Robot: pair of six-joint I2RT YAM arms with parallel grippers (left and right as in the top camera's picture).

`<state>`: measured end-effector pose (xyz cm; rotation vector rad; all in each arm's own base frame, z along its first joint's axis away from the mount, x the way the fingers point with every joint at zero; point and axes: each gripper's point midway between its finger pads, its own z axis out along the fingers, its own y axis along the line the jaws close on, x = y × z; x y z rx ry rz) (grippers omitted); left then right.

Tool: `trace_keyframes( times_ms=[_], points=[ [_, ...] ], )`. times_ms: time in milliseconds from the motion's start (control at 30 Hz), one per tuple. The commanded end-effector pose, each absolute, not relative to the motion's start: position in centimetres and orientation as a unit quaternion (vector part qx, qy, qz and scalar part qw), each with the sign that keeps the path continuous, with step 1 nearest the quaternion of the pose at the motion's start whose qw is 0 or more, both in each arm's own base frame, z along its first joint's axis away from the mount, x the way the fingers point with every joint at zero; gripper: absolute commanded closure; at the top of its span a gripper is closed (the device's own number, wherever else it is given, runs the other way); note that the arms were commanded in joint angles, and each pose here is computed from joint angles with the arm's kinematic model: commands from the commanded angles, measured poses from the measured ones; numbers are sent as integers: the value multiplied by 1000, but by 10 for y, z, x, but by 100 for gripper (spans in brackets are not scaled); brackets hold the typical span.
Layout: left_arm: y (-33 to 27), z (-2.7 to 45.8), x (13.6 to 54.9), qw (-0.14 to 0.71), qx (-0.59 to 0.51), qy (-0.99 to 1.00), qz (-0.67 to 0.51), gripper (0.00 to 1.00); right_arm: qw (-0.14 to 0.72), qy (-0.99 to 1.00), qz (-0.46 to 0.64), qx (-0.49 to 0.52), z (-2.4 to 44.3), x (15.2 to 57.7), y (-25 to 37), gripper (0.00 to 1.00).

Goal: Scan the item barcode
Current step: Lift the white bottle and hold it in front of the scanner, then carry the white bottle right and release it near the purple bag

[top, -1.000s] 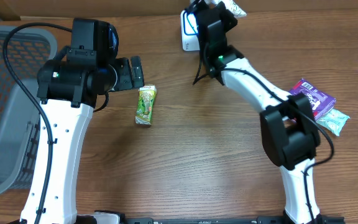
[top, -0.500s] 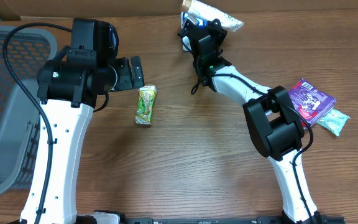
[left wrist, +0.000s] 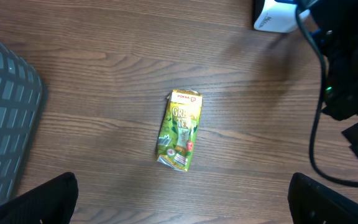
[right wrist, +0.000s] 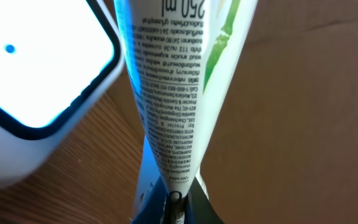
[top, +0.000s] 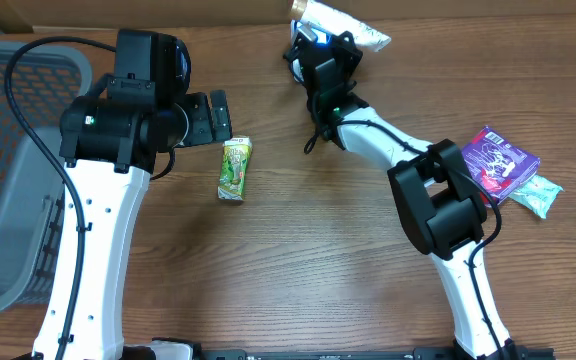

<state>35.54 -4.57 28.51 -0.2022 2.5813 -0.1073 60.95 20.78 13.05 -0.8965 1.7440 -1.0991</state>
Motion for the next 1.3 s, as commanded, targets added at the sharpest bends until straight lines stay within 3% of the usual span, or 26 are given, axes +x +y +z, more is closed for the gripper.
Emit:
trace_keyframes(
  times_ms=[0, 233, 400, 567, 733, 833, 967, 1267],
  points=[
    [-42, 290, 358, 280, -82, 956, -36, 0, 483, 689, -439, -316, 201, 597, 225, 96],
    [-42, 290, 358, 280, -82, 956, -36, 0, 458, 705, -423, -339, 227, 573, 225, 96],
    [-42, 290, 358, 280, -82, 956, -36, 0, 444, 750, -353, -339, 238, 544, 220, 96],
    [-42, 290, 358, 280, -82, 956, -36, 0, 418, 824, -195, -328, 248, 487, 223, 96],
    [-42, 290, 358, 280, -82, 956, -36, 0, 331, 915, 39, -229, 243, 423, 223, 96],
    [-42, 290, 358, 280, -82, 956, -36, 0, 237, 955, 134, -116, 225, 400, 207, 96],
    [-42, 290, 358, 280, -82, 956, -36, 0, 140, 981, 131, 33, 179, 385, 160, 96],
    [-43, 290, 358, 280, -82, 956, -36, 0, 85, 976, 99, 175, 77, 374, 78, 96]
  ],
)
